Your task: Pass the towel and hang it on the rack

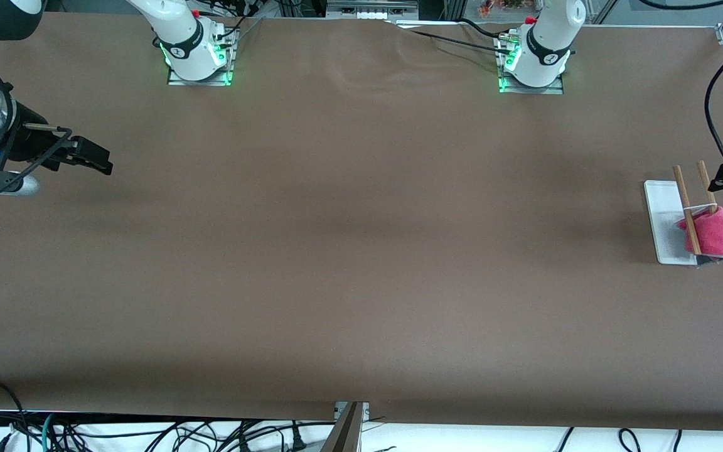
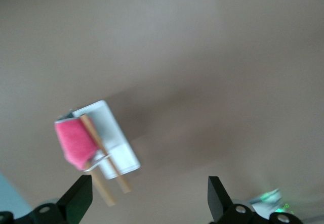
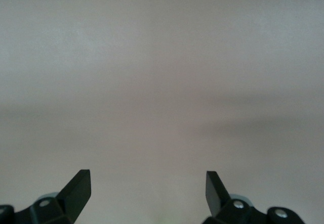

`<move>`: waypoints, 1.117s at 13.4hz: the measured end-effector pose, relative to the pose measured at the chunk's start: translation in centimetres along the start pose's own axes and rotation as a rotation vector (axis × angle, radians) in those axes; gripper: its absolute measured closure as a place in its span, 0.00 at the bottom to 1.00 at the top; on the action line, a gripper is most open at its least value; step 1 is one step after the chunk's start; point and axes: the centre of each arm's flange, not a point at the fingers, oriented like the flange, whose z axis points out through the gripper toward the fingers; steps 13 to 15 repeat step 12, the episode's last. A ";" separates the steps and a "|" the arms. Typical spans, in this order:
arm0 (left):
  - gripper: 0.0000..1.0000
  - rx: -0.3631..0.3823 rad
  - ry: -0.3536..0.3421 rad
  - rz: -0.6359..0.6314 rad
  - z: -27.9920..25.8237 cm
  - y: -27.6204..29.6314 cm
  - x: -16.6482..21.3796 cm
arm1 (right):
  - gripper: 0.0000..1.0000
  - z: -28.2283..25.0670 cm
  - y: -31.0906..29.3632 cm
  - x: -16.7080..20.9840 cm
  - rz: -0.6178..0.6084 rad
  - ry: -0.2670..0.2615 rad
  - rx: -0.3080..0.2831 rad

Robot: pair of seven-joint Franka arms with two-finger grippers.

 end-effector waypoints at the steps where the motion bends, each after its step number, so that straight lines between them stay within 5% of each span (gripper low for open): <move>1: 0.00 -0.024 0.040 -0.081 -1.4 1.5 -0.3 | 0.00 0.0 0.0 0.0 0.000 0.000 0.000; 5: 0.00 -0.027 0.132 -0.260 -2.2 7.3 -2.4 | 0.00 0.0 0.0 0.0 0.000 0.000 0.000; 9: 0.00 0.087 0.103 -0.289 1.4 15.9 -3.7 | 0.00 -0.1 0.0 -0.1 0.000 0.002 0.000; 15: 0.00 0.088 0.103 -0.307 1.9 15.3 -4.5 | 0.00 -0.2 0.0 -0.1 0.000 0.003 0.000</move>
